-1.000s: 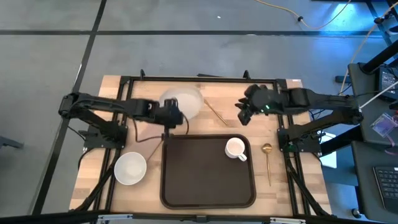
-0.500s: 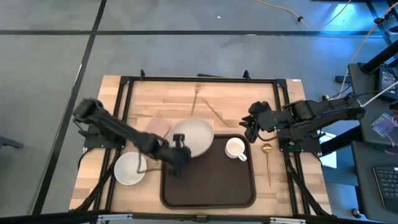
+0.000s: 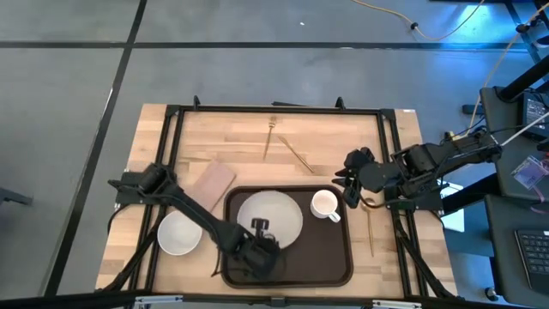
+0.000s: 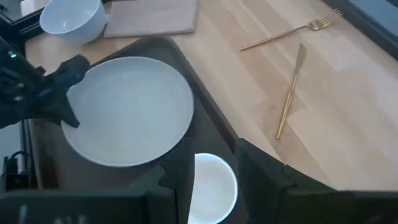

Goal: Set up tray
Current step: Put the gray plate on the black serving tray to the bottom left of the white mug

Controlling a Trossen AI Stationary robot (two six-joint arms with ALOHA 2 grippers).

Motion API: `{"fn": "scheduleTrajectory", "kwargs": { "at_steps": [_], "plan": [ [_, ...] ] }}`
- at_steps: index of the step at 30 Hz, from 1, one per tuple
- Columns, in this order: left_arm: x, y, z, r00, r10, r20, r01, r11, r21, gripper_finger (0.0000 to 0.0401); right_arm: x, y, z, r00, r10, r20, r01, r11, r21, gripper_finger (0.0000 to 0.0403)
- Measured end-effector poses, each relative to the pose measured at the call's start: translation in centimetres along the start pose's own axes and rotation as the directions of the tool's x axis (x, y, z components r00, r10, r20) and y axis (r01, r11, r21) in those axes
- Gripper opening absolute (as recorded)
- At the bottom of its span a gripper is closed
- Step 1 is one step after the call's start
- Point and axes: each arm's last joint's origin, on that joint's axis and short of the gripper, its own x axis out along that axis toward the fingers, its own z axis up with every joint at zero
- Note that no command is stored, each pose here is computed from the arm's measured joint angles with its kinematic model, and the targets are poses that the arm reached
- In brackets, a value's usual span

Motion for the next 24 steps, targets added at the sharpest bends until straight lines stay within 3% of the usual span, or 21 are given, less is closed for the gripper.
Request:
{"fn": "scheduleTrajectory", "kwargs": {
  "at_steps": [14, 24],
  "plan": [
    [0.8, -3.1, -1.6, 0.996, -0.065, -0.065, 0.058, 0.993, -0.101, 0.0002, -0.1, 0.2, -0.1, 1.0, 0.009, -0.002, -0.009, 1.0, 0.009, 0.0117],
    [0.7, -3.6, -1.6, 0.992, -0.114, -0.058, 0.104, 0.983, -0.15, 0.0005, -0.1, 0.2, -0.1, 1.0, 0.009, -0.001, -0.009, 1.0, 0.01, 0.0117]
  ]
}}
